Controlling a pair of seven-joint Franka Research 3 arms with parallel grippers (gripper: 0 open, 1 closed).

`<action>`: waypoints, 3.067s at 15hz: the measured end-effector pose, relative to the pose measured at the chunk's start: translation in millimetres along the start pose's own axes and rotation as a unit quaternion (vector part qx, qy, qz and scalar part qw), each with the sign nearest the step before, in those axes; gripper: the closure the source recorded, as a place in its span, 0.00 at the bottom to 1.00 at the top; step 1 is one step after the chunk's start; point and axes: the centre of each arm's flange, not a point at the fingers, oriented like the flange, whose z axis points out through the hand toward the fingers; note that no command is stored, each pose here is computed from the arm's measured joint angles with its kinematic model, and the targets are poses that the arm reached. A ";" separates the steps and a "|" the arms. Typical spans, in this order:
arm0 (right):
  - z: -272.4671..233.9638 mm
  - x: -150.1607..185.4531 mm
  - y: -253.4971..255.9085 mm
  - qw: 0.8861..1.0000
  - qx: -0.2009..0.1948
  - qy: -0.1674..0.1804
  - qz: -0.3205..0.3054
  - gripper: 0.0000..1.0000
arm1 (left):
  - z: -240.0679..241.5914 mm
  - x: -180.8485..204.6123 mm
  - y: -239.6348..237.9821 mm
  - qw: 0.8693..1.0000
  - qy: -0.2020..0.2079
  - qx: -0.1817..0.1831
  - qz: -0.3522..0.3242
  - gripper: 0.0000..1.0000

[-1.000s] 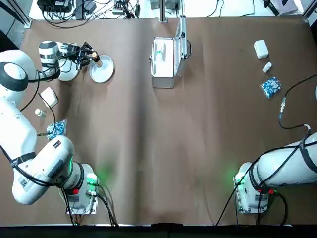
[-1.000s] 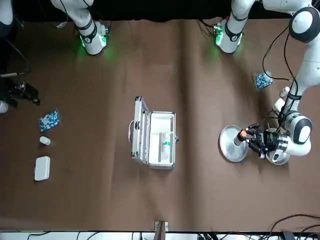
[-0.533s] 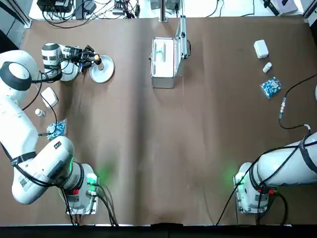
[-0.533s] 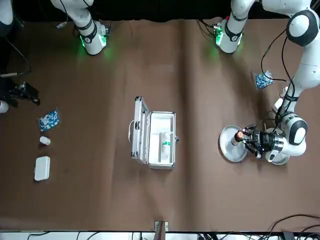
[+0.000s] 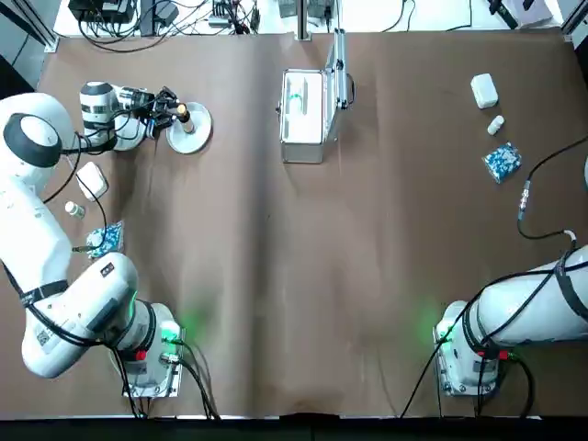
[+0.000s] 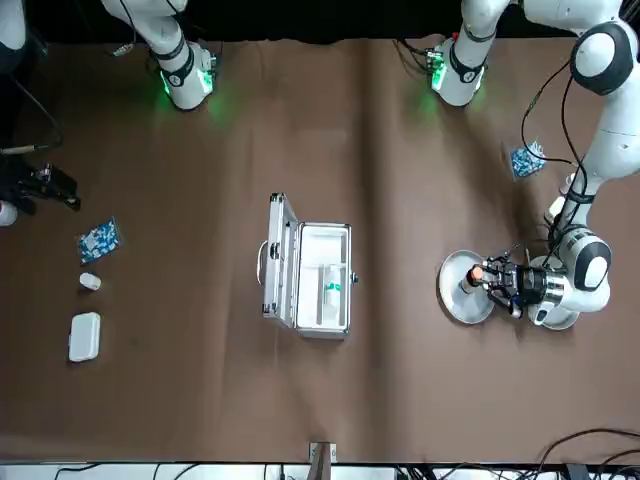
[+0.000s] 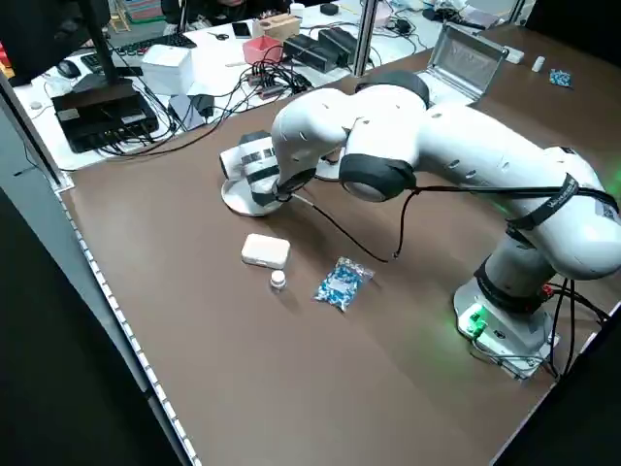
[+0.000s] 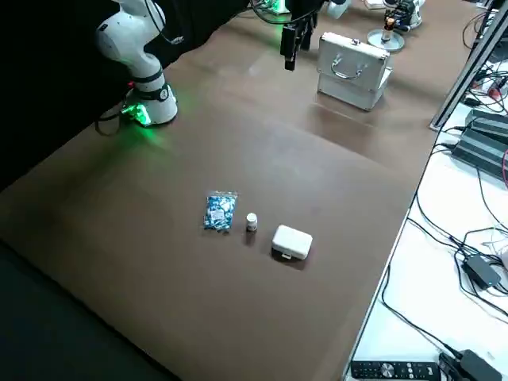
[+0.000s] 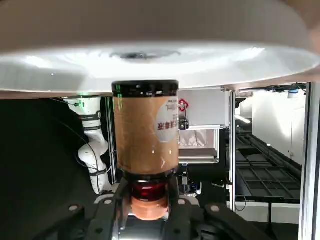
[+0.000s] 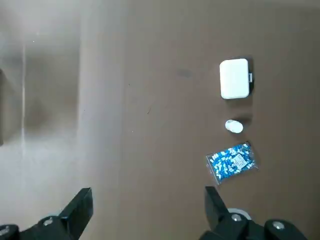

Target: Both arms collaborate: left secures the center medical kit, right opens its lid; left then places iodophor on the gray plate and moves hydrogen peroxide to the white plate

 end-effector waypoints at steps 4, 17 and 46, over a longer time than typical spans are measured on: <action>0.1 -0.1 0.0 1.000 0.000 -0.001 0.000 0.01 | 0.3 5.2 -1.0 1.000 0.002 -0.003 -0.003 0.67; -26.3 -20.9 10.9 1.000 0.002 0.000 0.011 0.01 | -1.1 -17.9 12.9 0.999 0.022 0.001 -0.048 0.00; -38.5 -29.7 21.1 1.000 0.002 -0.005 0.021 0.01 | 386.0 -275.6 96.8 0.894 0.359 0.220 0.155 0.00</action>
